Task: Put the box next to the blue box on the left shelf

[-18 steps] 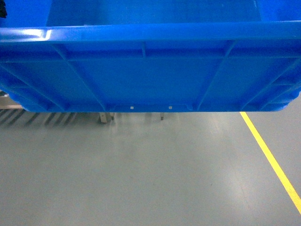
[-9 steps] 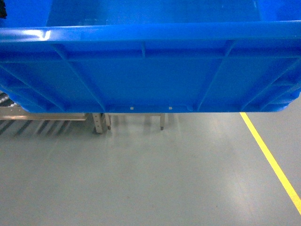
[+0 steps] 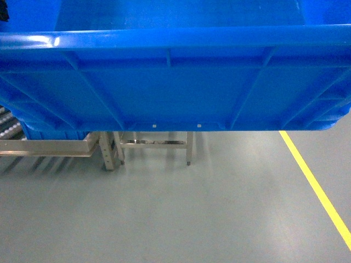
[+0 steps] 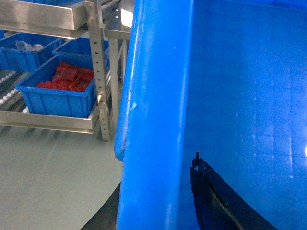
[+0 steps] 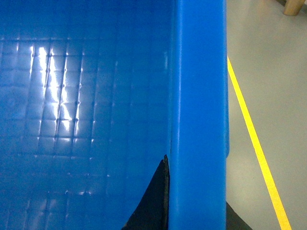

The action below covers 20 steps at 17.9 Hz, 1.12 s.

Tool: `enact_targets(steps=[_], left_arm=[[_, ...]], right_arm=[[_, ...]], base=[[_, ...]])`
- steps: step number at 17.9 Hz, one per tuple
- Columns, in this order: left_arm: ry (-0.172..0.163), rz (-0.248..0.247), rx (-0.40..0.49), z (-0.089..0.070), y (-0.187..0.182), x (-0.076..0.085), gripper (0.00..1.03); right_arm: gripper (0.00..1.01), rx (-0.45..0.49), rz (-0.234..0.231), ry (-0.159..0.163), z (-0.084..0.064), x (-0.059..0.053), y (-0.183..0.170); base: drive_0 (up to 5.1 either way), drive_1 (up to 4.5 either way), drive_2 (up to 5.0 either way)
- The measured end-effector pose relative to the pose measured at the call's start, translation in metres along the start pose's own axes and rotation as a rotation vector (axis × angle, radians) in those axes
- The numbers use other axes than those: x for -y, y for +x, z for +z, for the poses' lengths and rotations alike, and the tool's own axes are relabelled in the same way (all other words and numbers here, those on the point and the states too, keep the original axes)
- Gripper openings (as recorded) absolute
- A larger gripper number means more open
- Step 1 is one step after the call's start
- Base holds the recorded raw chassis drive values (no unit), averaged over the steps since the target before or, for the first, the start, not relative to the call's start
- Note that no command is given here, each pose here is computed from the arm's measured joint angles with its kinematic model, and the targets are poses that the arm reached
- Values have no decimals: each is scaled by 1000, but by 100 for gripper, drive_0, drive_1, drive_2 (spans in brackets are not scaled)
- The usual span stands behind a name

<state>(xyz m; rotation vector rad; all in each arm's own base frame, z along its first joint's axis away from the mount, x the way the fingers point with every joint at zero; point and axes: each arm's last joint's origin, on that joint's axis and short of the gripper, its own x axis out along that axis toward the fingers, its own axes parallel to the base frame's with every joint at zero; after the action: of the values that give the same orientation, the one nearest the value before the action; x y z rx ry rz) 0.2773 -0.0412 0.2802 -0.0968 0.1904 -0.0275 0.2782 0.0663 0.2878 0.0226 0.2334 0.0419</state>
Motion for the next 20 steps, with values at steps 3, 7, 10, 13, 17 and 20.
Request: enact_targets(steps=[3,7,10,13,17,20], left_arm=[[0,0,2,0,0,0,30],[0,0,2,0,0,0,30],[0,0,0,0,0,0,30],[2,0,1,0,0,0,30],[1,2,-10,-1,1,0,30],[0,-1,1,0,1,0,30]], right_arm=[[7,1,0,1,0,0,0],[7,2,0,1,0,0,0],[7,1,0,0,0,0,0],[7,-1,0,1,0,0,0],[7,-12,1,-1,-2,0,1],[7,0,-1,0,0,0,0]], base=[[-3,426,-432],[5,433,-424],[5,433,-424],[5,433,-424],[5,433,-424],[5,433,-424]])
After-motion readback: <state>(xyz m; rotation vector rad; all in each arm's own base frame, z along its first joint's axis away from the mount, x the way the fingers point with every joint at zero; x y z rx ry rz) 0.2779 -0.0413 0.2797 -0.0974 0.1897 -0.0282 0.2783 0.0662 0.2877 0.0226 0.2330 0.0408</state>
